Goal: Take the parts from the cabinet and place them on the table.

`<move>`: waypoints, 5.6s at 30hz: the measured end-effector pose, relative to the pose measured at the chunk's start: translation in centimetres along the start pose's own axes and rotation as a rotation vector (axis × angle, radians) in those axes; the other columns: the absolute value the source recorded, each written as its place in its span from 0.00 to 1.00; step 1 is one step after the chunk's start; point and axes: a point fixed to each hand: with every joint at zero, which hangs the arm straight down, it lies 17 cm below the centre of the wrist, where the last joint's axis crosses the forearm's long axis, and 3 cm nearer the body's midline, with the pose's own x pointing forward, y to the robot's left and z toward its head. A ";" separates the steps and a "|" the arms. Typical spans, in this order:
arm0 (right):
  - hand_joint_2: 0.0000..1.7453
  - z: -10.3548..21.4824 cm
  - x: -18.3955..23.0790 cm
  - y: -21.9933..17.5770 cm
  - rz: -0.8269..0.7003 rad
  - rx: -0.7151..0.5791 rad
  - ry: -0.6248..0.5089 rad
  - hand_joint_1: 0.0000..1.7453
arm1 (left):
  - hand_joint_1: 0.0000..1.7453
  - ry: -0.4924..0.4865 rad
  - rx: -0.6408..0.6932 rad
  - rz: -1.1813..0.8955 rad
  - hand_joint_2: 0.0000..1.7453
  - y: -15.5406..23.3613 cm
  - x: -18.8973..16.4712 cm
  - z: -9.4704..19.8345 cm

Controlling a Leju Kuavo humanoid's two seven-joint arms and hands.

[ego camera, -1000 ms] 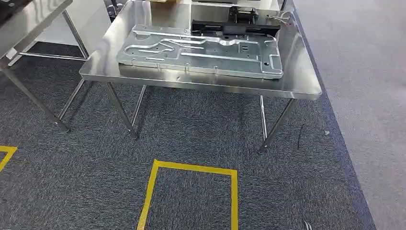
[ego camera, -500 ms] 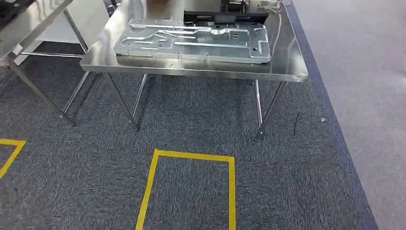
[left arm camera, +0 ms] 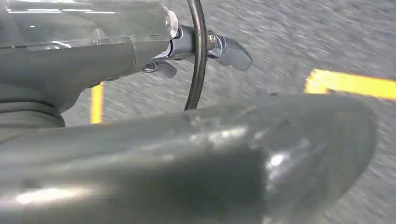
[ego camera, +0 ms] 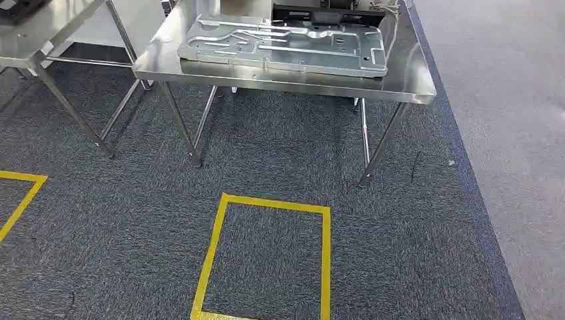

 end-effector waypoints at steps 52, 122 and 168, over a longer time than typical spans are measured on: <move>0.00 2.3 -0.6 7.4 0.132 0.232 0.009 0.00 | 0.00 0.076 -0.032 -0.132 0.00 -0.8 -2.7 0.6; 0.00 2.6 0.4 8.1 0.148 0.232 -0.024 0.00 | 0.00 0.086 -0.021 -0.128 0.00 0.2 -3.2 0.6; 0.00 2.8 1.0 8.4 0.071 0.266 -0.069 0.00 | 0.00 0.066 -0.009 -0.160 0.00 0.3 -3.0 0.6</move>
